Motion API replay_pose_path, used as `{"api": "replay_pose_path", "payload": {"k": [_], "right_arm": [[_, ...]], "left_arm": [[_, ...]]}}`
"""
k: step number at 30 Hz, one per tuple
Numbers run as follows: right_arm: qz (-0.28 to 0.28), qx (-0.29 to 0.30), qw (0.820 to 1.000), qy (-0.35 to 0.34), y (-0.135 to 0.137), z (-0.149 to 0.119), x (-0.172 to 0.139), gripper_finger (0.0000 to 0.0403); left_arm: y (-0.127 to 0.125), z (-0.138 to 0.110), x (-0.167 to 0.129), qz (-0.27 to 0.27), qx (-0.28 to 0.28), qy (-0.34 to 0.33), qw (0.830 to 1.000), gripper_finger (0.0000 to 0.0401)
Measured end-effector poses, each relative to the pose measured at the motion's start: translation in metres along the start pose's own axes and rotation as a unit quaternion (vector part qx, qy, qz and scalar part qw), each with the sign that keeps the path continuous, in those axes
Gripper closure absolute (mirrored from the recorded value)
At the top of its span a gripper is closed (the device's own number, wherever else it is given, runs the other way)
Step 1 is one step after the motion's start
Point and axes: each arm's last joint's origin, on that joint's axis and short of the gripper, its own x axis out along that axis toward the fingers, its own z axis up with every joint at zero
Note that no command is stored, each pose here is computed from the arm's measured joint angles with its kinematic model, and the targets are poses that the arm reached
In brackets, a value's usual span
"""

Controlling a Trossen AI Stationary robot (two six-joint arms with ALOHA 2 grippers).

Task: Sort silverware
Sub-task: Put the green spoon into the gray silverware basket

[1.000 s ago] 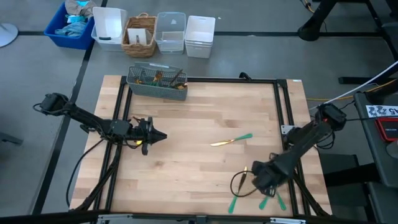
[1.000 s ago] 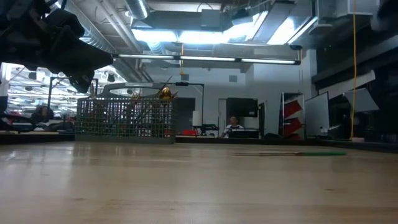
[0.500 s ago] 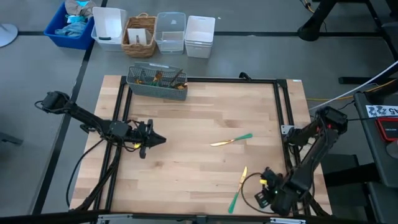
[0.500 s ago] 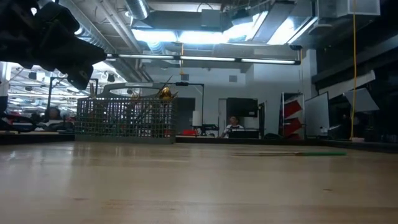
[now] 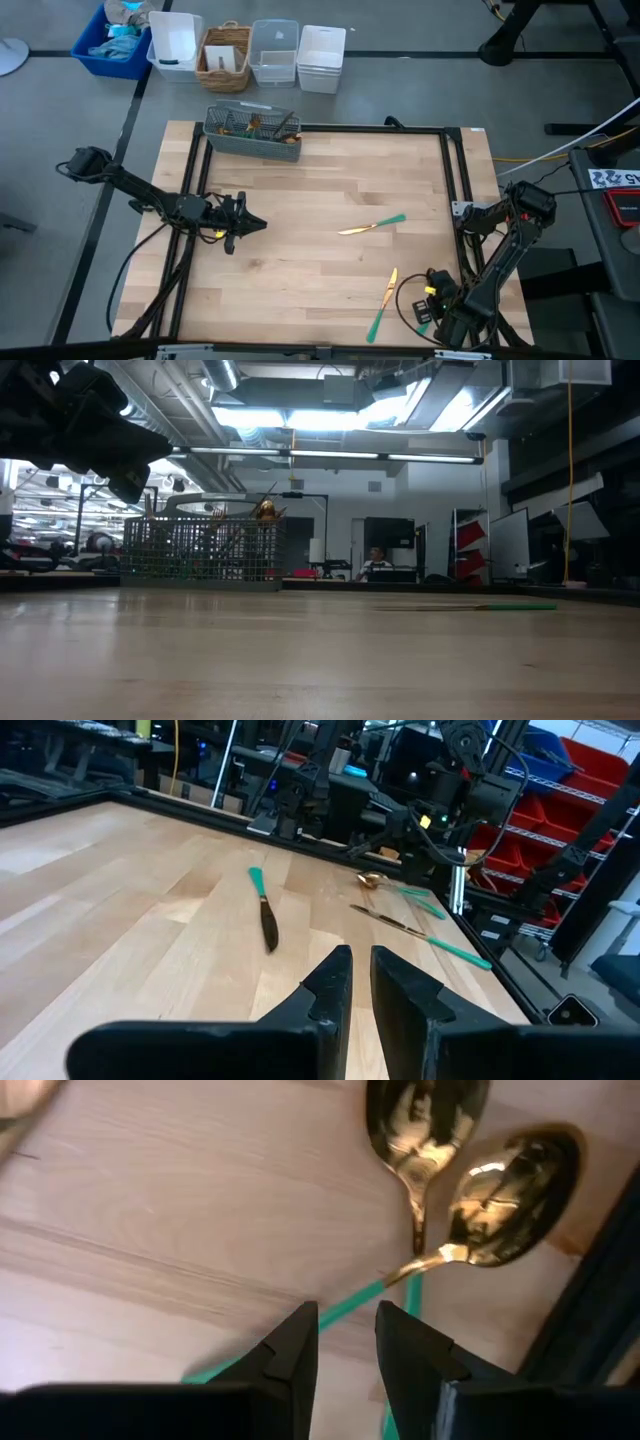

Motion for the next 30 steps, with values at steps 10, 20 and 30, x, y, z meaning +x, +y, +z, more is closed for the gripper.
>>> {"api": "replay_pose_path", "payload": {"k": [10, 20, 30], "right_arm": [[-0.023, 0.006, 1.0, -0.008, -0.0026, 0.0021, 0.0016, 0.0299], [-0.025, 0.005, 1.0, -0.007, -0.0029, 0.0019, 0.0015, 0.0299], [-0.025, -0.013, 0.999, -0.027, -0.0057, -0.0041, 0.0101, 0.0299]], "left_arm": [[0.0, -0.0001, 0.0, 0.0, 0.001, 0.0, 1.0, 0.0368], [0.0, -0.0001, 0.0, 0.0, 0.001, 0.0, 1.0, 0.0368], [0.0003, -0.0004, 0.0, 0.002, 0.0, 0.002, 1.0, 0.0368]]}}
